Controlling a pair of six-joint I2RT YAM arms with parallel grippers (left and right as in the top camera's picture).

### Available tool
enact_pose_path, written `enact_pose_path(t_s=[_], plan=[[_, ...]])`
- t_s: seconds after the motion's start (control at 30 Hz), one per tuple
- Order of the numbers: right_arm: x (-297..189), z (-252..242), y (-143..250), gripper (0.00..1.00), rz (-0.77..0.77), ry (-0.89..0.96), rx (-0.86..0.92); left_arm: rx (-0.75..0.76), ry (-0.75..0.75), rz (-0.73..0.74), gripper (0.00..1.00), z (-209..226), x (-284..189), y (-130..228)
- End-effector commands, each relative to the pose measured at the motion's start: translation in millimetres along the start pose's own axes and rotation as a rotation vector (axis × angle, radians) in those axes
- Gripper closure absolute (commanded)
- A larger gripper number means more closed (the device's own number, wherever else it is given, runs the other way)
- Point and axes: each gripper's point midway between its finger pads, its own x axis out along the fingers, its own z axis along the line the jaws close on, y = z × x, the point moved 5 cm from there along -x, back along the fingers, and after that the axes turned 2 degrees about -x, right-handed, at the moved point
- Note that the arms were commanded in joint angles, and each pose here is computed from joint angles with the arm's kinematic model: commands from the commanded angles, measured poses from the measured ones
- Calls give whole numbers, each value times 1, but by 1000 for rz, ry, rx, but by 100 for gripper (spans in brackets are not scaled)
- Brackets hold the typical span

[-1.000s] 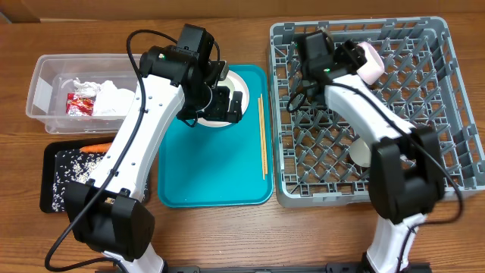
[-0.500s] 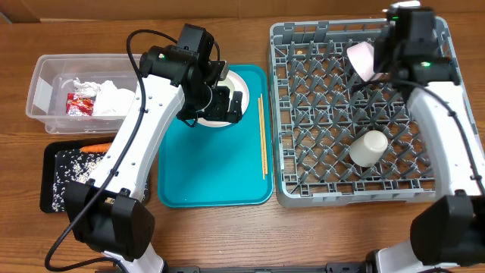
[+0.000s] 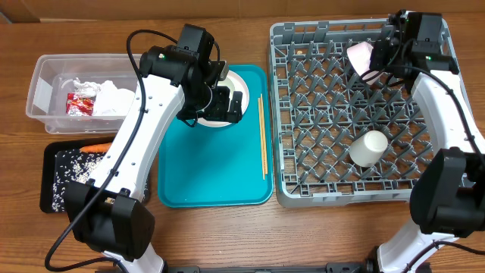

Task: Sort waste into correct bins and load items into the dishwasher
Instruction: 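Lower the pink bowl into the rack and open the right gripper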

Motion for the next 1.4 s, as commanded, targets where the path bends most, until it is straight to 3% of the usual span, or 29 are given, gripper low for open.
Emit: enact_pose_path(t_s=[0.0,0.27,0.4,0.67,1.0,1.17,1.37], plan=[[7,4,6,82,27,-21,7,19,7,-43,0,-4,-13,-3],[19,12,26,71,120,-94,19,19,7,-43,0,-4,-13,-3],[18,24,28,71,129,-193,26,19,7,-43,0,-4,-13,-3],[9,27,26,71,130,-218,28,19,7,-43,0,-4,-13,-3],[-102,46,-16,67,-3,-311,68,20,7,-43,0,-4,-13,-3],[-121,64,-6,62,54,-430,108,20,8,-47,0,-4,-13,-4],[-123,84,16,57,170,-465,102,56,35,-178,0,-10,-17,-29]])
